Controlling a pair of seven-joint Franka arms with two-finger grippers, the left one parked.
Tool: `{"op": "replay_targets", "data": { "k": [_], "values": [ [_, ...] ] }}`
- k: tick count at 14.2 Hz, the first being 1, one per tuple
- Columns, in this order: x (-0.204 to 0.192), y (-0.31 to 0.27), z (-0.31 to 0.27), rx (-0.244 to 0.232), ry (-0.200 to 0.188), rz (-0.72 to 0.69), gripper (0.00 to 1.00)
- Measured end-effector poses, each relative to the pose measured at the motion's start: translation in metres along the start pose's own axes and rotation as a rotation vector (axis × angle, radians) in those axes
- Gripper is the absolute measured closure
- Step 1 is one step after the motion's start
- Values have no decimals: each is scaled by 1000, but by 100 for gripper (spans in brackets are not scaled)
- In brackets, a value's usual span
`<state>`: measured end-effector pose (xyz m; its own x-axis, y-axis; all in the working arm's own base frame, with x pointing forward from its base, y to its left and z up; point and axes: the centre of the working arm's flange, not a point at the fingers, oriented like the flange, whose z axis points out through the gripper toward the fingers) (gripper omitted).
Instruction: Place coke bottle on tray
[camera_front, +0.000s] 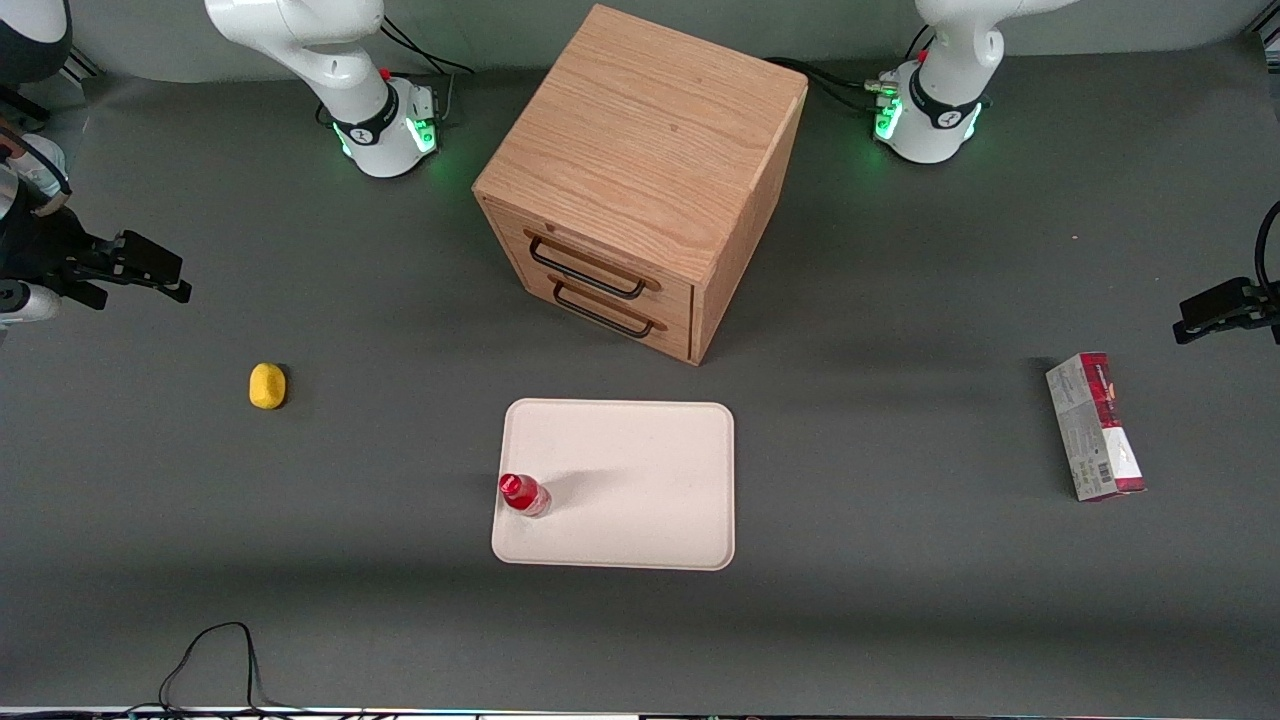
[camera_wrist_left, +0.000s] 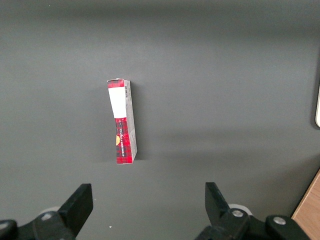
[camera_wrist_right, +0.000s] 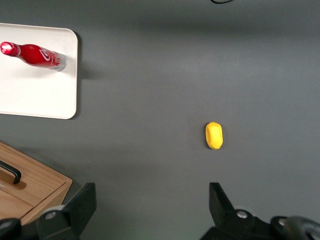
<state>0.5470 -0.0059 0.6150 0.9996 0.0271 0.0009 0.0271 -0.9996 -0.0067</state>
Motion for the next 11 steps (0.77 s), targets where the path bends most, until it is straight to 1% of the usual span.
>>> {"op": "replay_targets", "data": {
  "k": [4,8,11],
  "values": [
    [0,8,-1,-3,1,13,0],
    [-2,11,1,-3,-27,15,0],
    [5,8,-4,-3,-15,9,0]
  ]
}}
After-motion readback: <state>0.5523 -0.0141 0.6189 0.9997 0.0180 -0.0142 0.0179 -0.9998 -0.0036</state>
